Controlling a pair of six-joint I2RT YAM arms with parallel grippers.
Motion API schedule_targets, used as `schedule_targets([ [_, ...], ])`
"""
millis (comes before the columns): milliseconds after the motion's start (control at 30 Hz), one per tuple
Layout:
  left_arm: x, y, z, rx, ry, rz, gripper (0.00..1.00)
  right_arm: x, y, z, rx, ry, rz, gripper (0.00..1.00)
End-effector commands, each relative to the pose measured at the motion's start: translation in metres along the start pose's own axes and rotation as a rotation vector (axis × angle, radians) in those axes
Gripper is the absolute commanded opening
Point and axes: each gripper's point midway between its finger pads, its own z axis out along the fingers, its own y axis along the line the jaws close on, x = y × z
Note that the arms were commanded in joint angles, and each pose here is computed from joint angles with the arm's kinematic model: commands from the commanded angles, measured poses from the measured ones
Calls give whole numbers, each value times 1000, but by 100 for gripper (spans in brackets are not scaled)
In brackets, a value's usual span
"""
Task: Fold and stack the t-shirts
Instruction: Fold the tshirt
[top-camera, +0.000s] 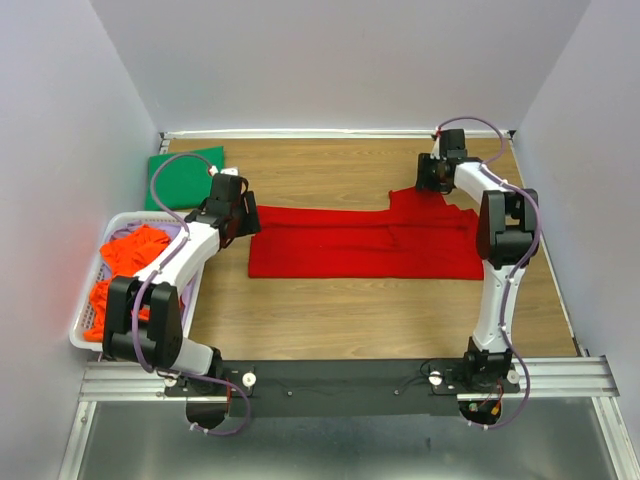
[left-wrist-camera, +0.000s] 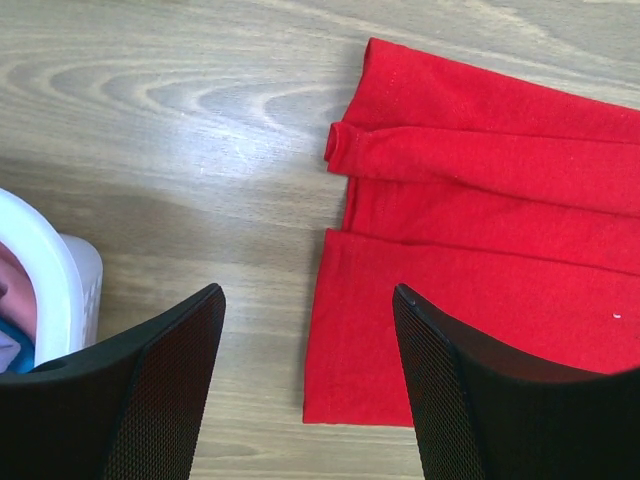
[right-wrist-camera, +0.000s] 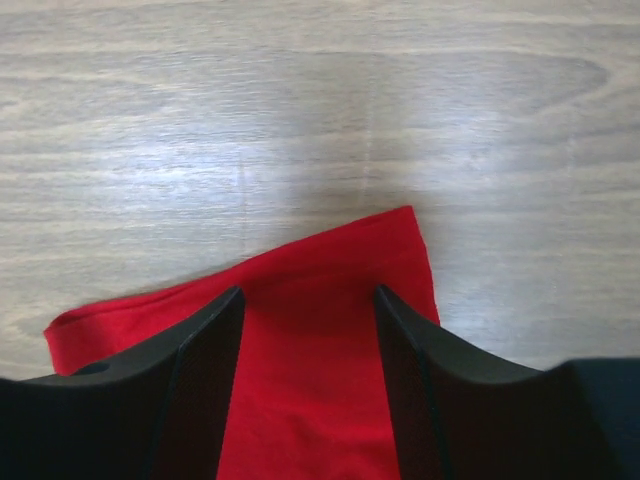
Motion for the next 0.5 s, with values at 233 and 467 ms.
schedule_targets([
  [233, -2, -1, -7, 3, -43, -26, 75, 48, 1, 17, 48, 111, -40, 19],
  [467, -7, -5, -9, 21, -63, -24, 75, 13, 6, -25, 49, 12, -24, 1],
])
